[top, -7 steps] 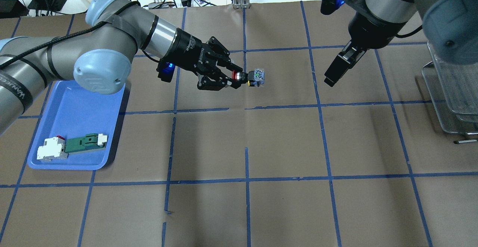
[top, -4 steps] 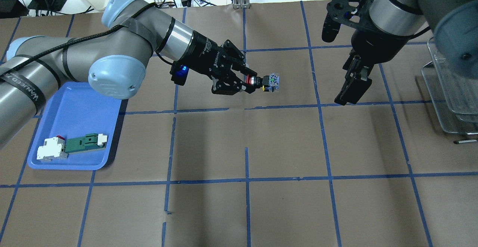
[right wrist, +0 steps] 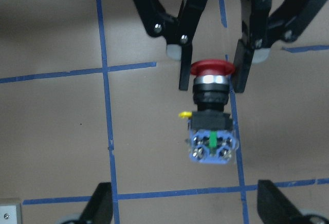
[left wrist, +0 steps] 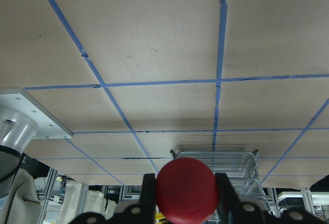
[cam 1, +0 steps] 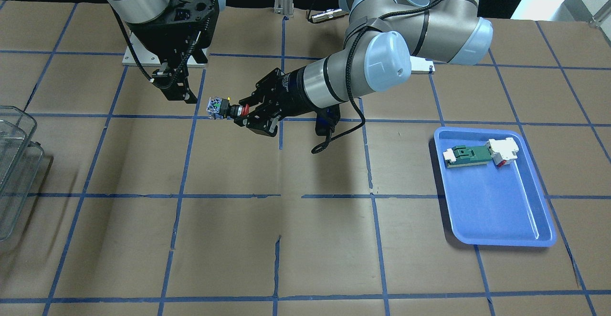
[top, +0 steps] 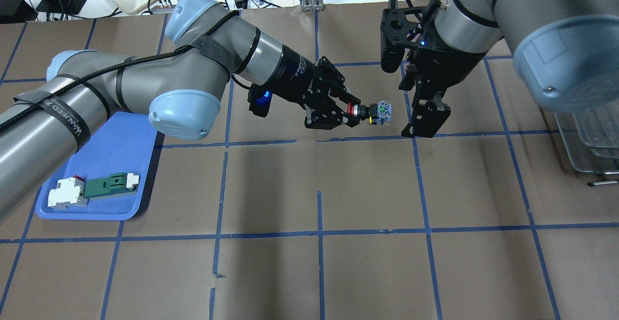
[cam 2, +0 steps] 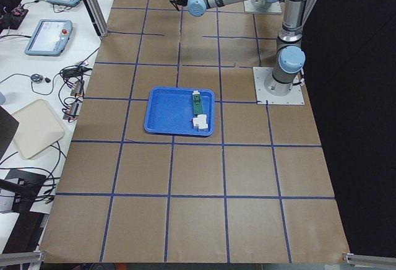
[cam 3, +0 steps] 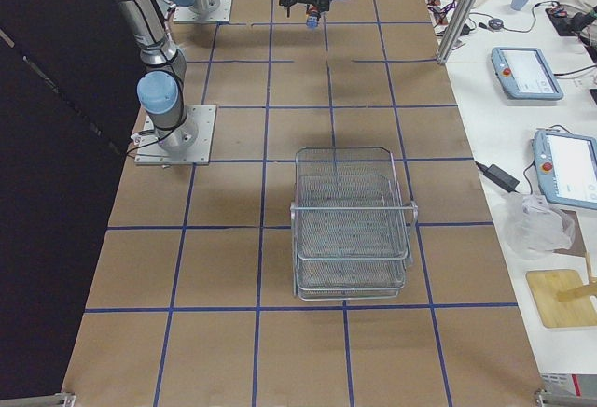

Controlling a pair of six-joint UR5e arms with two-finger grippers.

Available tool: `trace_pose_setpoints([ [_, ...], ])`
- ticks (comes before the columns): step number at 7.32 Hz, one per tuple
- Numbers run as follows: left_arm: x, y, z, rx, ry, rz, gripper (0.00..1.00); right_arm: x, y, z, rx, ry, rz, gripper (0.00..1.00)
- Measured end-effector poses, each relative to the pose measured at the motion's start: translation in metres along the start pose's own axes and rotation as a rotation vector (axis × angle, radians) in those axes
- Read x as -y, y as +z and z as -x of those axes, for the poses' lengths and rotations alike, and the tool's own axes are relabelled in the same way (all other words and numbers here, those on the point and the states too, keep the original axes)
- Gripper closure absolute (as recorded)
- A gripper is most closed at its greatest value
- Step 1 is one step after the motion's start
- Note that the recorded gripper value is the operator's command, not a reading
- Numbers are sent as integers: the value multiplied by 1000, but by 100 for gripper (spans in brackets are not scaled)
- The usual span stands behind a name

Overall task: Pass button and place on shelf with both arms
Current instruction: 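Close the right gripper around the red button's body beside the left gripper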

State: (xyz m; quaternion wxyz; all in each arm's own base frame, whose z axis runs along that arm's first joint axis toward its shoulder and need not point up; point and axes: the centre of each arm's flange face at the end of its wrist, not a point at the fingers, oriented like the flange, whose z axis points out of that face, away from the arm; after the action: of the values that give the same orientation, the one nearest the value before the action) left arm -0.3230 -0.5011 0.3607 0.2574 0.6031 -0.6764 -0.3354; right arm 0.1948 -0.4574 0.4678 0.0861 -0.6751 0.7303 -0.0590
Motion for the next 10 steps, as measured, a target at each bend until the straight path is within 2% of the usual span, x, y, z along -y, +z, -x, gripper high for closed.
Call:
trace_pose_setpoints([
  [2, -8, 3, 8, 1, 0, 0, 100, 6, 5, -2, -6, -12, 0, 0],
  [7, -9, 2, 9, -4, 0, 2, 100, 0, 34, 3, 36, 28, 8, 0],
  [8, -10, 2, 8, -7, 2, 2, 100, 1, 35, 4, 35, 47, 7, 0],
  [10, -10, 2, 8, -8, 4, 2, 100, 13, 37, 5, 3, 86, 3, 0],
])
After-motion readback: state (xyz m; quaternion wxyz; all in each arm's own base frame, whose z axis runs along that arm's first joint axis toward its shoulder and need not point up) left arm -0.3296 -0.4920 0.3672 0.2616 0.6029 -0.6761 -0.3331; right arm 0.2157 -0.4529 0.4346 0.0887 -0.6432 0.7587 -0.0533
